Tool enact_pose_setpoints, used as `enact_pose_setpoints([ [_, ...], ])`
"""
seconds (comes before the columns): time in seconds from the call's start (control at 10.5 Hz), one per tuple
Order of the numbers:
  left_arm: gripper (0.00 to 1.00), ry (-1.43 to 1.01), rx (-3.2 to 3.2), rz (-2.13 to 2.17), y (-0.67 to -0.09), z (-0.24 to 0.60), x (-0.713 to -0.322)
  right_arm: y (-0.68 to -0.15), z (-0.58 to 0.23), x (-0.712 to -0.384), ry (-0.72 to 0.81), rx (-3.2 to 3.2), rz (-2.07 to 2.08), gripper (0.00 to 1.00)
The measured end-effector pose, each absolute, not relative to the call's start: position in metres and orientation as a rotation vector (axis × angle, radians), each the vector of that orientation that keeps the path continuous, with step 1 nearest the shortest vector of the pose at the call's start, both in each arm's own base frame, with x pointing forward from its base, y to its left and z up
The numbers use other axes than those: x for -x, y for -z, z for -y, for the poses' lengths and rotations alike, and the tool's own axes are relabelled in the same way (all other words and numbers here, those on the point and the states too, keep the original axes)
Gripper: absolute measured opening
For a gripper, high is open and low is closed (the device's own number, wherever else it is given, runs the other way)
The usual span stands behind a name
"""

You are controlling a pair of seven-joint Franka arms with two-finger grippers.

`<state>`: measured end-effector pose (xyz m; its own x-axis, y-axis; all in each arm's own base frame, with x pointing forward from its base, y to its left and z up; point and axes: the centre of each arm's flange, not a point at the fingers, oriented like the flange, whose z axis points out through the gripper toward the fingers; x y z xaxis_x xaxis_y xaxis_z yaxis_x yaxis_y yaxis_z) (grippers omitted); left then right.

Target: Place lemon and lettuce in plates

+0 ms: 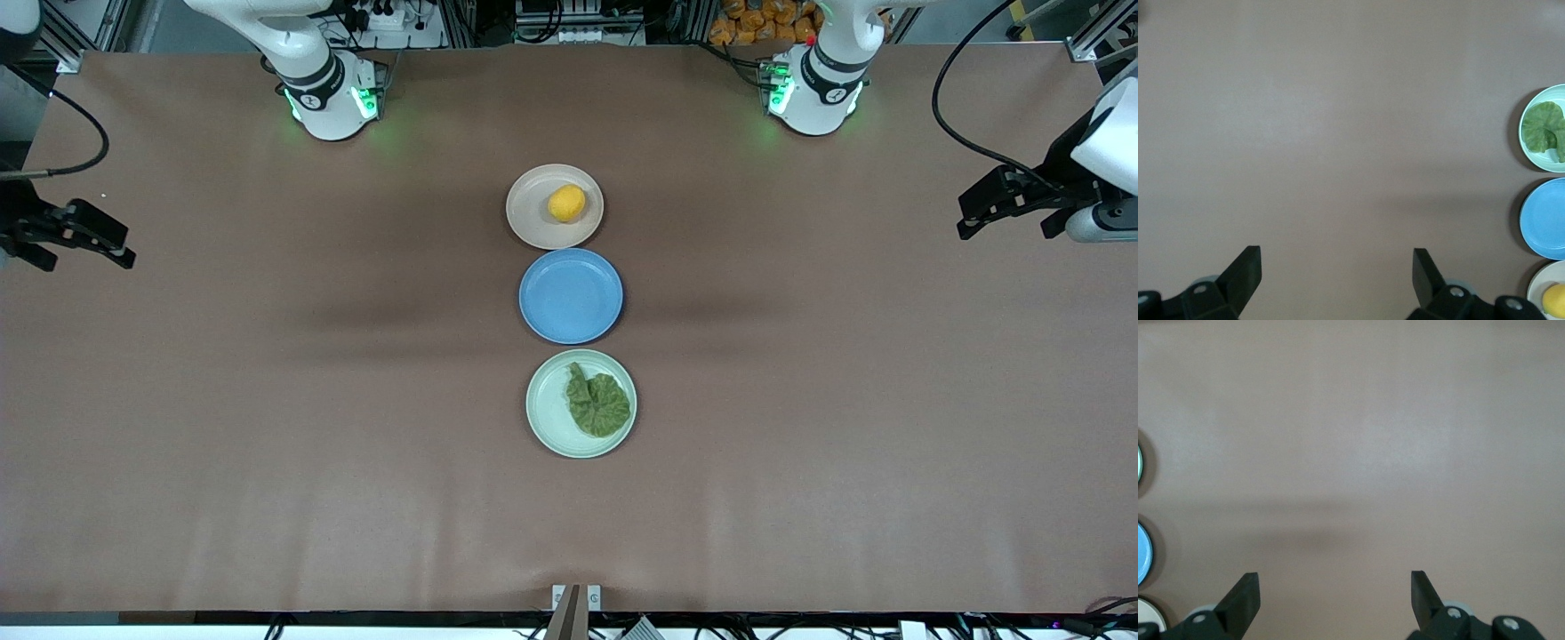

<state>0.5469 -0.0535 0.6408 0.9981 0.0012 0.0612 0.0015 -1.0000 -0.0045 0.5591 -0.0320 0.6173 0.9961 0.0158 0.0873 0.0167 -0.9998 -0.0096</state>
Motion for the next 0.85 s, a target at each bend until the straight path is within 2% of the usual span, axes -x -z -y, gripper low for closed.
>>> enact_pose_setpoints([
  [0.28, 1.0, 0.097, 3.136, 0.006, -0.641, 0.0521, -0.547, -0.6373, 0.0299, -0.5584, 0.169, 3.128, 0.032, 1.0],
  [0.85, 1.0, 0.098, 3.136, 0.018, -0.6415, 0.0478, -0.5474, -0.6337, 0.0274, -0.5576, 0.126, 3.129, 0.039, 1.0],
])
